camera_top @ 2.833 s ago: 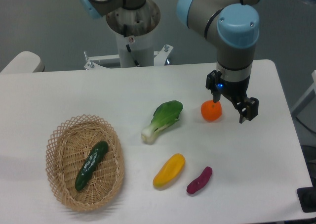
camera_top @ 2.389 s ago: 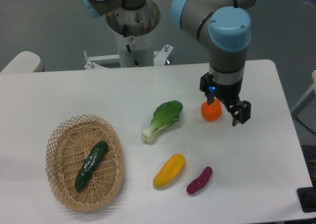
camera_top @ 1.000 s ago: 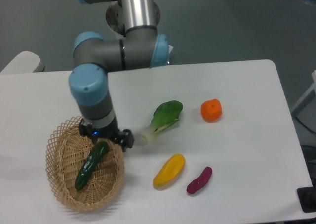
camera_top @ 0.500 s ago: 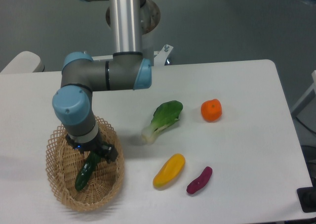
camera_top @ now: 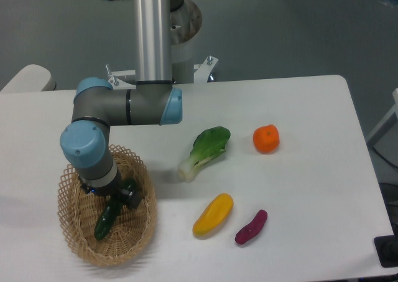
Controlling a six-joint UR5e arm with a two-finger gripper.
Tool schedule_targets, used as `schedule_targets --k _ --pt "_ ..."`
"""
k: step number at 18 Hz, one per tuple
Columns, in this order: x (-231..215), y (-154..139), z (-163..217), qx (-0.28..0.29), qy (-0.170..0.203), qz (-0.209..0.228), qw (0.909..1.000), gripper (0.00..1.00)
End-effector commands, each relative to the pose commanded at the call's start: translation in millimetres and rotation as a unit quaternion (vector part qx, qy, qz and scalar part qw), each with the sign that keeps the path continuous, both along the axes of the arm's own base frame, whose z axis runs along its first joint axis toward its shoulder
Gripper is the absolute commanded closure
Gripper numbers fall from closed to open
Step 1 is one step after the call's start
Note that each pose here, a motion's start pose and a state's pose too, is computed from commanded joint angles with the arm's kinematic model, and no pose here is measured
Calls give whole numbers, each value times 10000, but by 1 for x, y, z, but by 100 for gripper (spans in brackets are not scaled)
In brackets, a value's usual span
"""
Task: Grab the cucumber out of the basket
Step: 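Lower the gripper onto the green cucumber and close on it, then lift the cucumber out of the basket and carry it toward the orange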
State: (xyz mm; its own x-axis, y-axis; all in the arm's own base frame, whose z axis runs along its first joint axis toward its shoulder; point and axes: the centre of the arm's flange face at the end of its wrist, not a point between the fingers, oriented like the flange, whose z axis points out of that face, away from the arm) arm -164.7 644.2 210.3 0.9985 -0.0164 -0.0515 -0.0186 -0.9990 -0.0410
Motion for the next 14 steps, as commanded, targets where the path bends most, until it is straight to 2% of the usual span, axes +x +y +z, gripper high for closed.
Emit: schedule_targets --k 1,2,3,10,14 --pt "0 0 1 3 7 -76 10000 62" --pt "0 1 1 -4 16 -145 9999 71" --pt "-1 1 3 9 24 -168 9999 74" --pt "-4 1 16 97 69 -145 9998 79" --pt "-15 -3 46 291 153 -215 9992 82"
